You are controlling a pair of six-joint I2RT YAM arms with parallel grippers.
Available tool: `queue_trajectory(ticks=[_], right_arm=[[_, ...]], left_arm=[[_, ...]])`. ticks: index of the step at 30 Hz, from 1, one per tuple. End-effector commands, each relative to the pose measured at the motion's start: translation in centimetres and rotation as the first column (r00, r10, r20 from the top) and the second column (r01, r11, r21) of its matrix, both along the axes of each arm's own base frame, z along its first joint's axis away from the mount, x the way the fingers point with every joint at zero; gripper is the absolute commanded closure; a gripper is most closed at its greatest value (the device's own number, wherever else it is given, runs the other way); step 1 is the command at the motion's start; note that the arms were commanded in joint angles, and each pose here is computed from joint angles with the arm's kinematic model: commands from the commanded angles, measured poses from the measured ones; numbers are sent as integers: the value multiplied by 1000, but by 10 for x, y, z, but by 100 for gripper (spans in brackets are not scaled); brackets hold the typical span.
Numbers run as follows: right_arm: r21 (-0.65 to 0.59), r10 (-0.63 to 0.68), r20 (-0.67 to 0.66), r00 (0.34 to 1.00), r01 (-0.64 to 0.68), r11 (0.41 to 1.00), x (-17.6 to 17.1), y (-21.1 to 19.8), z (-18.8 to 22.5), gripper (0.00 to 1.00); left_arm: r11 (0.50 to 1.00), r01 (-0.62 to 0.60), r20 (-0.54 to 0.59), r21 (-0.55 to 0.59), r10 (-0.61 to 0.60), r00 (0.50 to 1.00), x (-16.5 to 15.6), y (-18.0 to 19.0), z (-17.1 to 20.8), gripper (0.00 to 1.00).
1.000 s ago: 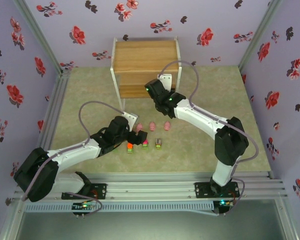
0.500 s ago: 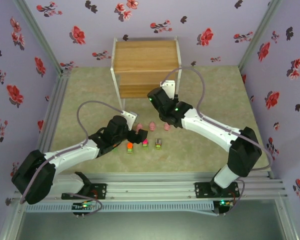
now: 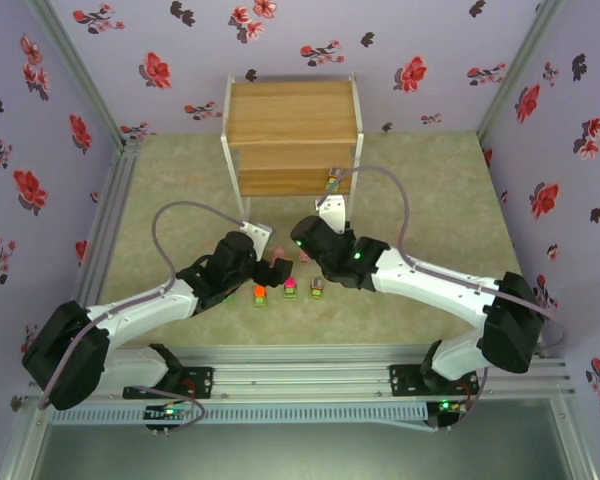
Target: Place and organize the plastic toys onto the shelf
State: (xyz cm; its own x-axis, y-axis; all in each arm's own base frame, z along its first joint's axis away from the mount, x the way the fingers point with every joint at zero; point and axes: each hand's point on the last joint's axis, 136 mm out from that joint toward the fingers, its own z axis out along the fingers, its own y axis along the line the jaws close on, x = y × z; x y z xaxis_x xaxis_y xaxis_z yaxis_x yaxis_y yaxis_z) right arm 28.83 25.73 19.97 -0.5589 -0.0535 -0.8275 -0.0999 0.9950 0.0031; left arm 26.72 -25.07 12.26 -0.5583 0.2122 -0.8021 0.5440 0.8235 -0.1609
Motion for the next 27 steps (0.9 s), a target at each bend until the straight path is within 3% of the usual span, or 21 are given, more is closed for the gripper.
queue_trajectory(ticks=[1,16,27], right_arm=[[27,7,-29,1000,-6,1000,-20,-1,-10,81],[40,44,-108,993,-40,998,-79,14,-67,81],[37,29,-170,985,-23,999,-95,24,-110,81]], left_arm=[[997,-45,17,70,43,999,9,7,0,7],[975,-149,-50,163,159,986,23,29,-23,9],[967,-182,-68,176,196,978,27,39,-27,10]])
